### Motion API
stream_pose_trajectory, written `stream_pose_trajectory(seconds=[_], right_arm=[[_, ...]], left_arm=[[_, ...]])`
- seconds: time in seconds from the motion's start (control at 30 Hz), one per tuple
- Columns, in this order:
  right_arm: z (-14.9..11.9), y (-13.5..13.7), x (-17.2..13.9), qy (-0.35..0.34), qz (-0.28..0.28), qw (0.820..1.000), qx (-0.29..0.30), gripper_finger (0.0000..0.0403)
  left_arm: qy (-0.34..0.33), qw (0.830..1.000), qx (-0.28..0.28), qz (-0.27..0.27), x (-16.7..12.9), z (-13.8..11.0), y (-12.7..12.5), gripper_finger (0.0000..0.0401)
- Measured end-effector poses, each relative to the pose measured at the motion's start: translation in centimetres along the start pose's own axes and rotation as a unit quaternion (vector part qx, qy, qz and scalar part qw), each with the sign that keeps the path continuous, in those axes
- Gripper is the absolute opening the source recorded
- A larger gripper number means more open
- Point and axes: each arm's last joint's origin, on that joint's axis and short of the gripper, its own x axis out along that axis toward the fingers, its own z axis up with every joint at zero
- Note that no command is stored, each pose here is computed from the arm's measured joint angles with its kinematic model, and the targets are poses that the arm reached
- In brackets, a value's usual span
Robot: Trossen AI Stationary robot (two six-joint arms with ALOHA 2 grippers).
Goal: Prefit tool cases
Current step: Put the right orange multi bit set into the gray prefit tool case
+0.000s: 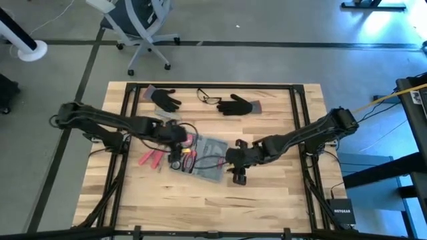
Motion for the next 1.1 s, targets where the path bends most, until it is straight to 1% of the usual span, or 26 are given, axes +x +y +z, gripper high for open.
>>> stream_pose_trajectory(seconds=[0.07, 0.13, 0.2, 0.27, 0.37, 0.47, 0.57, 0.67, 0.73, 0.8, 0.9, 1.0, 1.1], right_arm=[[0.2, -0.7, 1.0, 0.016, 0.019, 1.0, -0.011, 0.0199], [0.3, -1.9, 2.0, 0.038, 0.035, 0.999, 0.006, 0.0206], [0.5, -3.2, 2.8, 0.051, 0.036, 0.998, 0.026, 0.0208], [0.8, -4.4, 3.0, 0.047, 0.03, 0.998, 0.041, 0.0209], [1.5, -5.3, 2.8, 0.032, 0.007, 0.998, 0.048, 0.0209], [2.1, -5.3, 2.2, 0.031, -0.022, 0.999, 0.014, 0.0209], [3.2, -5.0, 2.2, 0.02, -0.044, 0.999, -0.004, 0.0209], [3.4, -5.0, 3.3, 0.054, -0.048, 0.997, -0.007, 0.0209], [3.7, -4.4, 3.9, 0.064, -0.033, 0.997, -0.013, 0.0209], [3.8, -4.0, 4.4, 0.077, -0.028, 0.996, -0.037, 0.0209], [3.8, -3.6, 5.4, 0.094, -0.022, 0.994, -0.055, 0.0209], [3.5, -3.2, 5.7, 0.106, -0.015, 0.992, -0.059, 0.0209], [3.6, -3.3, 5.6, 0.106, -0.02, 0.992, -0.059, 0.0206]], left_arm=[[0.001, 0.999, -0.046, -0.001, -0.6, -0.8, 0.3, 0.0249], [0.016, 0.996, -0.082, 0.003, -0.8, -1.4, 0.5, 0.0249], [0.03, 0.996, -0.084, 0.006, -1.0, -1.8, 0.6, 0.0249], [0.046, 0.997, -0.061, 0.009, -1.2, -2.1, 0.7, 0.0249], [0.071, 0.997, 0.006, 0.011, -1.1, -2.6, 0.8, 0.0249], [0.082, 0.994, 0.072, 0.017, -0.4, -3.5, 1.0, 0.0249], [0.08, 0.993, 0.09, 0.019, 1.2, -4.6, 1.2, 0.0249], [0.058, 0.996, 0.068, 0.017, 2.4, -5.4, 1.2, 0.0249], [0.048, 0.998, 0.048, 0.014, 3.0, -6.0, 1.2, 0.0249], [0.027, 0.999, 0.029, 0.008, 3.6, -6.2, 1.1, 0.0249], [-0.001, 1.0, -0.022, 0.0, 4.2, -6.4, 0.9, 0.0249], [0.007, 0.998, -0.061, 0.0, 4.6, -6.9, 0.7, 0.0249], [0.02, 0.997, -0.07, -0.001, 4.8, -7.2, 0.1, 0.0249]])
